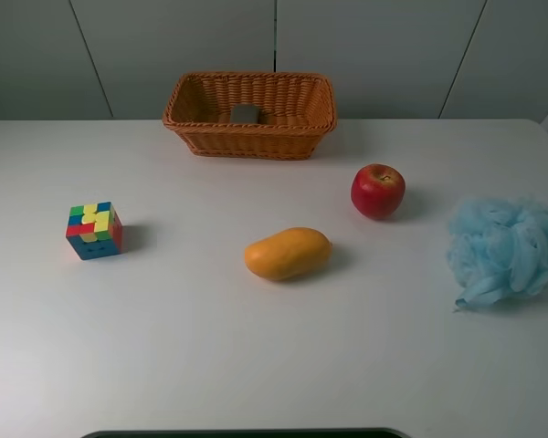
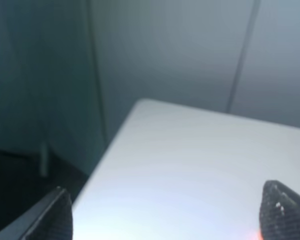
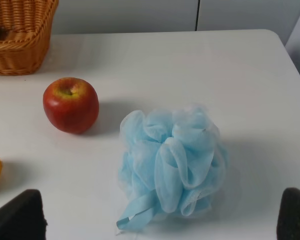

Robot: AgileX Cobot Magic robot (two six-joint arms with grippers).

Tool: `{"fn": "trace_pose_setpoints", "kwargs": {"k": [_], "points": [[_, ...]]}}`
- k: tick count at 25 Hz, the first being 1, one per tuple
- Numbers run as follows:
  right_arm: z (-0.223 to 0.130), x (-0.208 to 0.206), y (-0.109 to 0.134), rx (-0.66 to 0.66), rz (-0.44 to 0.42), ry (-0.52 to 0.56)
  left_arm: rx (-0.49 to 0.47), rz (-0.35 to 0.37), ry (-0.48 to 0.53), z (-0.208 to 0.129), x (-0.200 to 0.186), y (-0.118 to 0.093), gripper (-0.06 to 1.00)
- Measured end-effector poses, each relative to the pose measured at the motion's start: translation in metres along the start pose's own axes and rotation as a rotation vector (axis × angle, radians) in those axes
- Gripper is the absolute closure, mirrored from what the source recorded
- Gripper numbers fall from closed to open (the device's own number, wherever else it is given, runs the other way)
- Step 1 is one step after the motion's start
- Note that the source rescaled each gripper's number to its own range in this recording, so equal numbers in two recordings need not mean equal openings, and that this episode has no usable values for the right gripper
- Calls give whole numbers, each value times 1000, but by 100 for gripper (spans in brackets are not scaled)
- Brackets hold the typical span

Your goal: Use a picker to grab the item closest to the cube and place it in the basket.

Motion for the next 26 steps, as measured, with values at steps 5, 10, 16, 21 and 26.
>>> {"fn": "trace_pose_setpoints", "kwargs": {"k": [5, 10, 16, 21, 26], "points": [[0, 0, 0, 0, 0, 0, -39, -75, 19, -62, 8, -14, 1], [0, 0, 0, 0, 0, 0, -33, -105, 64, -102, 28, -26, 1], [0, 0, 0, 2, 0, 0, -6, -143, 101, -119, 49, -40, 1], [0, 0, 0, 6, 0, 0, 10, -158, 89, -119, 50, -42, 1], [0, 0, 0, 6, 0, 0, 16, -160, 84, -118, 50, -43, 1]]}}
Point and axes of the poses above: a point on each arm's last joint axis where the gripper is mounted, x pointing out along that axis toward the gripper, y along the wrist's bending axis when the last joint is at zero, z = x × y, the point moved 7 cm from there along x, pointing out along that axis toward the gripper, and after that the axes turned 12 degrees about x, right-handed, at the moved point
